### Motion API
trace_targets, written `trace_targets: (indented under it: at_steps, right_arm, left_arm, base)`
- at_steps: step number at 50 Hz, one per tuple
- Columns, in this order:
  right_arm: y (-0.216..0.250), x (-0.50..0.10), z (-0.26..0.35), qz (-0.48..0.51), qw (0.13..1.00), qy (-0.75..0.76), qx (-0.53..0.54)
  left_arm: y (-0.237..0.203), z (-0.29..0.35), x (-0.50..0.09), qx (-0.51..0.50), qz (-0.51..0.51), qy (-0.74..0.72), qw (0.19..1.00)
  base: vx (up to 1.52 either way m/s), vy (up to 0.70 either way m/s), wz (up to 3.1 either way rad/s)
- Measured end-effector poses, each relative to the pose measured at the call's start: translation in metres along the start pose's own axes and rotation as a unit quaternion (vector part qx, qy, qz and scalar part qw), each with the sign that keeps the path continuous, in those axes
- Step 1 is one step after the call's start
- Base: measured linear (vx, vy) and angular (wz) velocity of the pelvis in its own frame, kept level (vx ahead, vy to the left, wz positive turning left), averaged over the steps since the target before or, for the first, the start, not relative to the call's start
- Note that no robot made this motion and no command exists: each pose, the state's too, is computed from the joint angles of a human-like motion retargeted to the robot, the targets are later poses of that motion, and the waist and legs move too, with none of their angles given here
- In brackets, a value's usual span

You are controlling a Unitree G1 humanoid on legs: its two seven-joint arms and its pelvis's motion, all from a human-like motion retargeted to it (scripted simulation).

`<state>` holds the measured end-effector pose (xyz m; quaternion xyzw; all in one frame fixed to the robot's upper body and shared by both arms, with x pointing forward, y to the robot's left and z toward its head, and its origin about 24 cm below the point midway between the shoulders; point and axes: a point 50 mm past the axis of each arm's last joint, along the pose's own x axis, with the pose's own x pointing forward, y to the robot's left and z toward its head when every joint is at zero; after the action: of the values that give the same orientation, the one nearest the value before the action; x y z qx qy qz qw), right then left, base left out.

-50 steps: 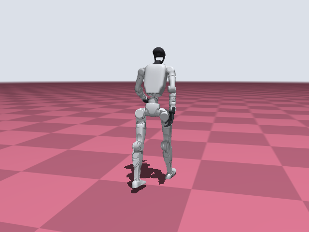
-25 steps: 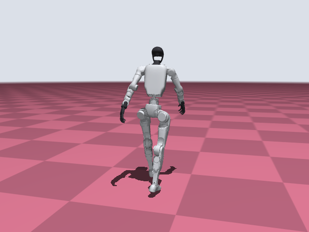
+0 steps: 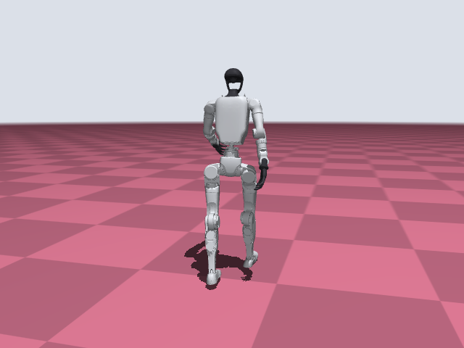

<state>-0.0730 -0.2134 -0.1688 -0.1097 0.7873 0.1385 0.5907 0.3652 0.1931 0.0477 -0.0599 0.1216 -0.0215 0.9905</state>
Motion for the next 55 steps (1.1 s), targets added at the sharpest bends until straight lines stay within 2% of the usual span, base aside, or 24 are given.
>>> trace_targets:
  at_steps: [4,8,13,17,23,25,28,31,34,40,44,47,52,55]
  right_arm:
    - [-0.005,-0.002,0.021,-0.005,1.0,-0.008,-0.011]
    - [-0.028,-0.014,0.066,-0.054,0.997,-0.044,-0.013]
    - [-0.071,-0.059,0.161,-0.142,0.972,-0.187,0.026]
    - [-0.102,-0.131,0.244,-0.212,0.914,-0.343,0.036]
    - [-0.119,-0.25,0.316,-0.286,0.798,-0.53,-0.002]
    - [-0.121,-0.268,0.321,-0.299,0.772,-0.561,-0.003]
    - [-0.12,-0.255,0.314,-0.29,0.779,-0.556,0.006]
    - [-0.114,-0.206,0.291,-0.267,0.825,-0.498,0.023]
    - [-0.096,-0.137,0.246,-0.22,0.882,-0.417,0.013]
    - [-0.035,-0.031,0.122,-0.077,0.979,-0.187,-0.03]
    - [-0.01,-0.006,0.048,-0.02,0.996,-0.084,-0.026]
    - [-0.002,-0.001,0.011,-0.001,0.999,-0.043,-0.007]
    - [-0.003,0.0,-0.008,-0.03,0.999,0.025,-0.001]
    - [-0.005,-0.001,0.008,-0.028,0.999,0.021,-0.005]
  left_arm:
    - [-0.005,-0.003,-0.001,-0.049,-0.011,-0.004,0.999]
    - [0.011,-0.086,-0.034,-0.095,0.017,0.121,0.988]
    - [0.046,-0.214,-0.143,-0.053,0.073,0.368,0.926]
    - [0.069,-0.273,-0.254,-0.03,0.132,0.525,0.84]
    - [0.082,-0.297,-0.387,-0.041,0.234,0.656,0.717]
    - [0.08,-0.297,-0.417,-0.04,0.247,0.68,0.689]
    - [0.076,-0.298,-0.433,-0.043,0.257,0.694,0.672]
    - [0.073,-0.3,-0.415,-0.057,0.263,0.679,0.683]
    - [0.074,-0.3,-0.37,-0.041,0.225,0.644,0.73]
    - [0.079,-0.248,-0.201,-0.006,0.197,0.468,0.861]
    - [0.057,-0.168,-0.09,-0.001,0.147,0.305,0.941]
    - [0.032,-0.093,-0.032,0.004,0.088,0.171,0.981]
    - [0.002,0.006,0.008,-0.028,0.035,0.012,0.999]
    - [0.002,0.008,0.006,-0.039,0.019,0.0,0.999]
  base:
    - [0.93,-0.3,-0.23]
    - [0.97,-0.28,-0.92]
    - [0.84,-0.19,-0.36]
    - [0.82,-0.1,-1.09]
    - [0.86,0.06,-1.54]
    - [0.97,0.2,-0.96]
    - [0.99,0.24,-0.28]
    - [1.02,0.26,0.32]
    - [1.06,0.25,0.52]
    - [0.91,0.19,0.59]
    - [0.81,0.1,1.12]
    - [0.81,-0.02,1.42]
    - [0.91,-0.2,0.94]
    - [0.98,-0.3,-0.2]
